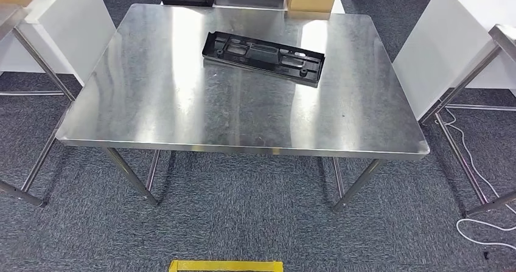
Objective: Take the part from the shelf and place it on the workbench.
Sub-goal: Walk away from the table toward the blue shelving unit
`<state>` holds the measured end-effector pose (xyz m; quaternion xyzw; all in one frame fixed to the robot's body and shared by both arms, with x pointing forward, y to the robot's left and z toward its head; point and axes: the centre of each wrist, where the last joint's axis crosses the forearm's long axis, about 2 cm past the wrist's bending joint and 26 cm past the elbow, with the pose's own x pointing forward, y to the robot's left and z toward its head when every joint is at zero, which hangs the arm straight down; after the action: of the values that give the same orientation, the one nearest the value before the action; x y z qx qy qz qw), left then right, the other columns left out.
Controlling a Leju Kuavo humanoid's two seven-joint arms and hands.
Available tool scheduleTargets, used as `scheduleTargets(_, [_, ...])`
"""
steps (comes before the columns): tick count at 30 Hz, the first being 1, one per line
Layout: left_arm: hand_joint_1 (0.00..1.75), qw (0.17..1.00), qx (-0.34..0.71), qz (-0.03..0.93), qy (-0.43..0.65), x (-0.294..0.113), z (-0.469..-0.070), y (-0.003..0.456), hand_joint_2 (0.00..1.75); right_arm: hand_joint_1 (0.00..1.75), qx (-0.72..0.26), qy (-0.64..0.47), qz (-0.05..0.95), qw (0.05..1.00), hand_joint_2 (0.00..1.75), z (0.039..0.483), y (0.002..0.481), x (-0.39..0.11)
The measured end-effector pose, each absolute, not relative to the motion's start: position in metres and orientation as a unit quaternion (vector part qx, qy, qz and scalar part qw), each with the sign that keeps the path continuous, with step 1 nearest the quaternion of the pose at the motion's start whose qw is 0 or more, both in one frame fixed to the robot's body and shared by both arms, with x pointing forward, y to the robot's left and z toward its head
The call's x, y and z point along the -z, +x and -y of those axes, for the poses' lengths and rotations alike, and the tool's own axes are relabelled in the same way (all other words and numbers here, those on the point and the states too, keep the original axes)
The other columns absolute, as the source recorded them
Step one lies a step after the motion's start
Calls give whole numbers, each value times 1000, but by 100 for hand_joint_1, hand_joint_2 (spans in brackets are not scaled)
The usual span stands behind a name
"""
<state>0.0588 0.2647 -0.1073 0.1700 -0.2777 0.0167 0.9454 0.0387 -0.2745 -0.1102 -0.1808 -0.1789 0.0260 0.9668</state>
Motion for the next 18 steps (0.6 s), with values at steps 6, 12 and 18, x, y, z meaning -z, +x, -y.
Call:
scheduleTargets(6, [0, 945, -14, 279, 168, 107, -263, 60, 0, 0, -26, -194, 176, 965, 0, 277, 44, 109])
scheduleTargets(12, [0, 944, -14, 283, 168, 107, -265, 61, 0, 0, -21, -196, 169, 966, 0, 275, 47, 109])
scheduleTargets(18, [0, 943, -10, 285, 170, 107, -268, 61, 0, 0, -5, -180, 161, 970, 0, 273, 47, 109])
